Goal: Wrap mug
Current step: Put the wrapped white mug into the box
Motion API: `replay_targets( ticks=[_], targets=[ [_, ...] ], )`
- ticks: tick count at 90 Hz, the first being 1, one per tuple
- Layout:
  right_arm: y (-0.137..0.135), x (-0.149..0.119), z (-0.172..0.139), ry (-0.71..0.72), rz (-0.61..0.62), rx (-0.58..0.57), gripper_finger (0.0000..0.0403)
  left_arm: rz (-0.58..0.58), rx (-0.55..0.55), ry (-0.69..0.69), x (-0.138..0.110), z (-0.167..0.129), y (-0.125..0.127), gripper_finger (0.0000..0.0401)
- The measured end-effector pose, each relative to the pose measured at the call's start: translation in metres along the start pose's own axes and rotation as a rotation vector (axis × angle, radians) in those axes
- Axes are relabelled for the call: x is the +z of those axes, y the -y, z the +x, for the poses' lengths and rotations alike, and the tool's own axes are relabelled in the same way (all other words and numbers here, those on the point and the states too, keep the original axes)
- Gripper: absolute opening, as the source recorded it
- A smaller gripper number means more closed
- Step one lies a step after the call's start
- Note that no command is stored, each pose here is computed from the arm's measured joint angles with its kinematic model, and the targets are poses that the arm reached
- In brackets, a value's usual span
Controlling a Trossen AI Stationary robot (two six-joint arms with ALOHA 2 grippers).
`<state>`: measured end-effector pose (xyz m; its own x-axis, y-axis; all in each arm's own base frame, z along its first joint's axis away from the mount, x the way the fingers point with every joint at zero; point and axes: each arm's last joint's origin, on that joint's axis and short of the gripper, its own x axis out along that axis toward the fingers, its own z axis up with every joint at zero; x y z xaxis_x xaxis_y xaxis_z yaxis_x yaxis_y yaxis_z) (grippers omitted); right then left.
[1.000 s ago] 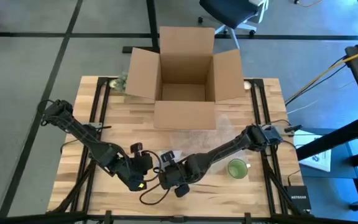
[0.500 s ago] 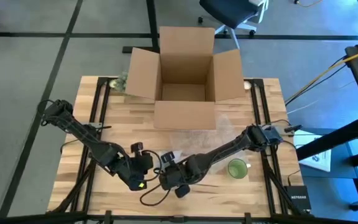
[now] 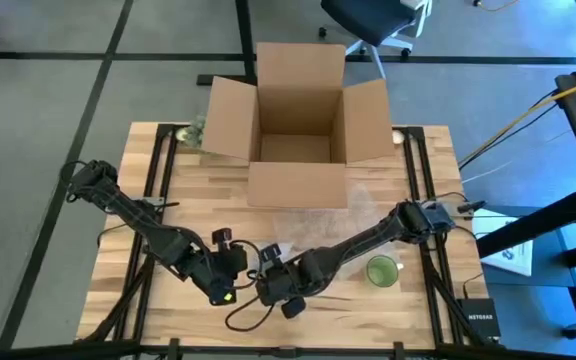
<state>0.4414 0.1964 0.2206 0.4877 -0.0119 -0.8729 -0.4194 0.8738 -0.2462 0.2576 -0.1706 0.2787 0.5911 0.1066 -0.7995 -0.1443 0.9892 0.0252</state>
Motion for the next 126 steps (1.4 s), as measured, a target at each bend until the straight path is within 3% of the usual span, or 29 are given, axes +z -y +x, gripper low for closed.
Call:
replay_targets(
  ticks=[17, 42, 63, 79, 103, 114, 126],
  targets=[
    [0.0, -0.001, -0.001, -0.009, -0.002, 0.001, 0.001, 0.005, 0.0, 0.001, 0.0, -0.004, -0.003, 0.0],
    [0.007, 0.001, -0.028, -0.048, -0.014, -0.023, 0.001, -0.029, 0.007, 0.069, 0.003, -0.03, -0.017, 0.0],
    [0.018, 0.007, -0.055, 0.002, 0.012, -0.092, 0.001, -0.024, 0.121, 0.095, 0.003, -0.039, -0.034, 0.0],
    [0.034, 0.009, -0.099, 0.104, 0.048, -0.121, 0.001, -0.009, 0.153, 0.085, 0.0, -0.044, -0.041, 0.0],
    [0.054, 0.009, -0.187, 0.381, 0.112, -0.178, 0.001, -0.008, 0.149, 0.086, -0.001, -0.05, -0.045, 0.0],
    [0.076, 0.0, -0.222, 0.467, 0.16, -0.27, 0.001, -0.008, 0.147, 0.086, -0.001, -0.051, -0.044, 0.0],
    [0.109, -0.018, -0.257, 0.513, 0.247, -0.445, 0.001, -0.01, 0.144, 0.087, 0.0, -0.05, -0.044, 0.0]
  ],
)
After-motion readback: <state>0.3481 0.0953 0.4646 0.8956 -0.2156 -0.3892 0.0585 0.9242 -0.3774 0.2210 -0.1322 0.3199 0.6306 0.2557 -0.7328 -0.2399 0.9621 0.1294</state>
